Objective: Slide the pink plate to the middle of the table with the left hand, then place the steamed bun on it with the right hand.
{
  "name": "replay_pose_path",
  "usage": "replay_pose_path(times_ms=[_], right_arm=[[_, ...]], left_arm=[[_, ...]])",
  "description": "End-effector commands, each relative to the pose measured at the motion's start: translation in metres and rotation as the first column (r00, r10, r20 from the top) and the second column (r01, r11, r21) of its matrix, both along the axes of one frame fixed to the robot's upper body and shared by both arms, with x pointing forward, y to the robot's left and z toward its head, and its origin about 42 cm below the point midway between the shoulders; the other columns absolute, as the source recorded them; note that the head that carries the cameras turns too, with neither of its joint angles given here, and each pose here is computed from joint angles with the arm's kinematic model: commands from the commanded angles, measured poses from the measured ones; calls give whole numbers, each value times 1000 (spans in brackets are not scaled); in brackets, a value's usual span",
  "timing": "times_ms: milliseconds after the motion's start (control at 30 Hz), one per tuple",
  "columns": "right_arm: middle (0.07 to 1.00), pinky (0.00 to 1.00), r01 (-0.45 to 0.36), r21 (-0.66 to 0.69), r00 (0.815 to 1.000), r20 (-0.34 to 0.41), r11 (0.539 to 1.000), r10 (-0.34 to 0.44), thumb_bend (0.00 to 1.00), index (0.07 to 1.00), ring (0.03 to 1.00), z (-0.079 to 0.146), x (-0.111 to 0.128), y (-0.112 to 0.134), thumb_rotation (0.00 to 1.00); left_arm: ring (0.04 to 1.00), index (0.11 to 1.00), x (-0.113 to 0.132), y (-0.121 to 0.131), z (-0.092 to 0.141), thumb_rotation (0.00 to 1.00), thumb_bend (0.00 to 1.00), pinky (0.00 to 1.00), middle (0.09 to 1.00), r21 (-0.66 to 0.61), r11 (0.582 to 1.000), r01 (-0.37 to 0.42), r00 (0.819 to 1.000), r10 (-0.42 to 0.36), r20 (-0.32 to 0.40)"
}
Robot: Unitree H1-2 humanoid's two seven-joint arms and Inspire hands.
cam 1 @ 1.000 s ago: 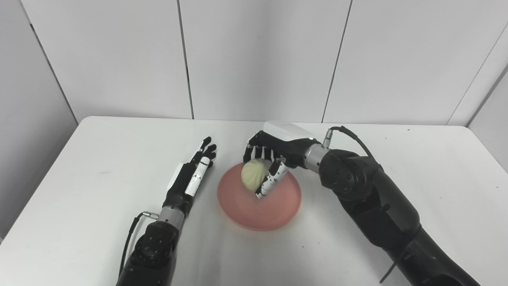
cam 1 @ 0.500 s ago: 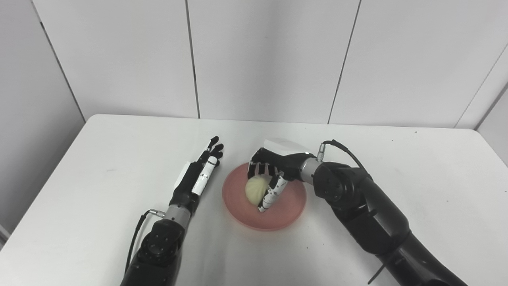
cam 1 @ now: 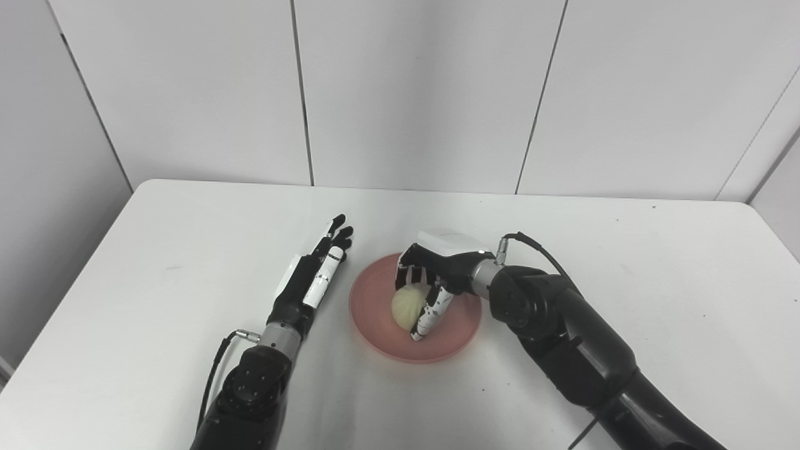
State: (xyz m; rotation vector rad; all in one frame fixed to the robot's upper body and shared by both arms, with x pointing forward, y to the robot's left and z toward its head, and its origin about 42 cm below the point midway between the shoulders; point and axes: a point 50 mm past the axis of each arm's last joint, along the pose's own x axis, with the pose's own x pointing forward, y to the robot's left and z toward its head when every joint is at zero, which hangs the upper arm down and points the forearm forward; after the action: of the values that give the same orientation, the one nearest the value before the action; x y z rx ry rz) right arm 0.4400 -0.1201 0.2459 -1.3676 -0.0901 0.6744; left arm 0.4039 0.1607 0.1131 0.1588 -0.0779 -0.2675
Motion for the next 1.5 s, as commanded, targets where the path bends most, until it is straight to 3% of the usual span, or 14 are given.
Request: replay_pose_path(times_ms=[0,33,100,200,300,500,700,900,1067,1167,1267,1433,1467], right_arm=[[475,189,-28,-6,995,95,1000,29,555,716,277,33,-3,10,0],[649,350,-30,-13,995,97,999,31,675,803,496,36,-5,10,148],[795,455,-29,-31,995,90,999,32,767,882,639,42,-10,11,281],[925,538,-19,-54,997,77,998,24,855,952,773,48,-15,13,417],[955,565,-20,-62,997,78,998,25,878,976,806,52,-18,15,455],[1000,596,-31,-60,995,94,998,37,995,1000,867,64,-23,16,630],[1000,635,-35,-80,992,119,996,45,946,1000,871,80,-28,18,568],[995,601,-36,-52,991,128,998,42,940,1000,844,92,-33,14,543],[942,556,-11,140,987,163,990,-12,943,979,814,81,-29,-5,616],[981,605,12,270,989,139,963,-51,907,997,860,69,-25,-21,726],[999,739,62,381,988,105,923,-110,923,1000,963,61,-21,-35,935],[1000,813,97,587,960,156,803,-231,943,1000,987,57,-17,-57,998],[1000,818,98,658,951,159,747,-265,939,1000,988,56,-18,-60,999]], left_arm=[[942,960,-32,-17,-48,1000,391,926,948,4,1000,26,983,-25,-184],[943,960,-32,-17,-48,1000,393,928,947,3,1000,25,982,-24,-186],[940,957,-32,-17,-48,1000,389,927,944,3,1000,24,982,-23,-185],[939,957,-32,-17,-48,1000,390,926,948,-5,1000,26,983,-27,-184],[937,956,-32,-17,-48,1000,395,926,951,-6,1000,29,984,-30,-178],[948,955,-32,-17,-48,1000,408,937,968,-19,999,28,982,-31,-187],[949,954,-31,-17,-47,1000,409,944,964,-23,999,23,980,-27,-197],[956,960,-32,-16,-48,1000,405,955,964,-22,999,24,980,-28,-197],[944,957,-32,-14,-48,1000,407,939,951,-22,1000,21,981,-25,-192],[940,958,-33,-12,-49,1000,407,938,949,-11,1000,23,982,-24,-188],[939,958,-33,-10,-49,1000,412,932,947,-4,1000,19,982,-20,-187],[942,961,-34,-8,-47,1000,389,927,951,-5,1000,13,984,-13,-176],[943,962,-34,-7,-47,1000,387,927,952,-8,1000,10,985,-11,-175]])
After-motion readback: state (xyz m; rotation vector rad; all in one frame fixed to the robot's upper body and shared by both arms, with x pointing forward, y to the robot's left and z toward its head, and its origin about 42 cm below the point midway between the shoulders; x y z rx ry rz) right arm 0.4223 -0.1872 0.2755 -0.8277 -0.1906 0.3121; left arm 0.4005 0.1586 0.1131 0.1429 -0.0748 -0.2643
